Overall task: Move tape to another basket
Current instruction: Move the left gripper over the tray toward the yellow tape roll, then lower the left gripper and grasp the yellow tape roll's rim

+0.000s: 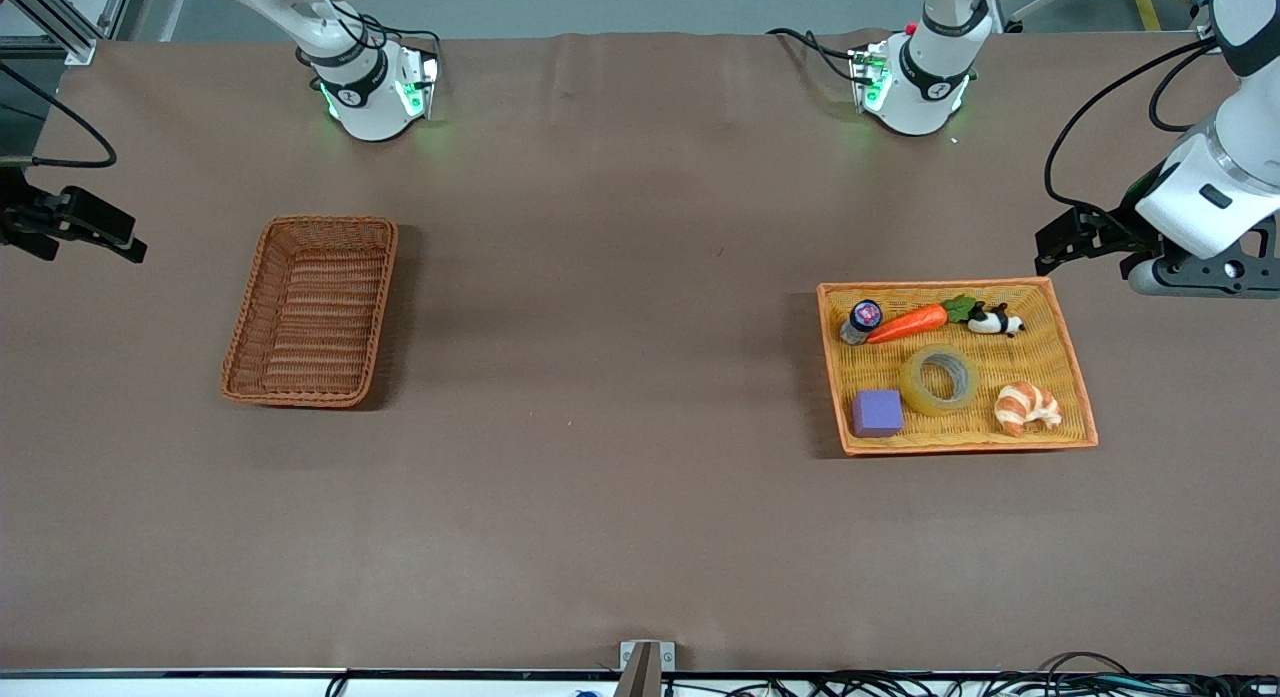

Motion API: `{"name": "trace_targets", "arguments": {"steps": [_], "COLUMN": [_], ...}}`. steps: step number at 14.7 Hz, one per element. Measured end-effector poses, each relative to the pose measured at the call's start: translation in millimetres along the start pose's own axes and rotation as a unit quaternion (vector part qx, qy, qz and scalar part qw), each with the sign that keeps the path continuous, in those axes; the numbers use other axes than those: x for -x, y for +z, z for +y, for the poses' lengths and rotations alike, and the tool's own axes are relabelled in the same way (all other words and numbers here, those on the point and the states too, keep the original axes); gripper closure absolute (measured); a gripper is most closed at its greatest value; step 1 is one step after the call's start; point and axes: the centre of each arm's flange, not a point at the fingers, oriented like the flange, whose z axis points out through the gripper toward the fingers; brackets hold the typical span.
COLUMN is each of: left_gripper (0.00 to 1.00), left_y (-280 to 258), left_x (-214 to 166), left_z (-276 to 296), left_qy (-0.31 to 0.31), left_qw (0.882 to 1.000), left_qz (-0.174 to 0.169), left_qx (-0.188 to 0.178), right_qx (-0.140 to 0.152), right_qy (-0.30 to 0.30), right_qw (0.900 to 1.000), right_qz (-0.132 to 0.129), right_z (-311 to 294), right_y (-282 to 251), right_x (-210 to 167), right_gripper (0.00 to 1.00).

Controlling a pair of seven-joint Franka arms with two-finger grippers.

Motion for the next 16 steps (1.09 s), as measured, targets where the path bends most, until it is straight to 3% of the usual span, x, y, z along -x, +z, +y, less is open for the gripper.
{"name": "trace_targets", "arguments": {"steps": [11, 16], "left_gripper": [0.00, 0.00], "left_y": [13.3, 79.8], "left_x": [-7.7, -24.3], "left_z": [-2.7, -22.9], "left_qy": [0.002, -0.015], "left_qw": [1.000, 1.000], "left_qz": [-0.005, -0.017], "left_qx": [-0.004, -0.004], "right_qx": [0.000, 0.000], "right_qy": [0.000, 0.000], "right_qw": [1.000, 1.000], "right_qz": [0.000, 0.000], "right_z": [0.1, 0.3], "right_y": [0.0, 0.0], "right_x": [0.0, 0.0], "right_gripper": [0.00, 0.00]}}
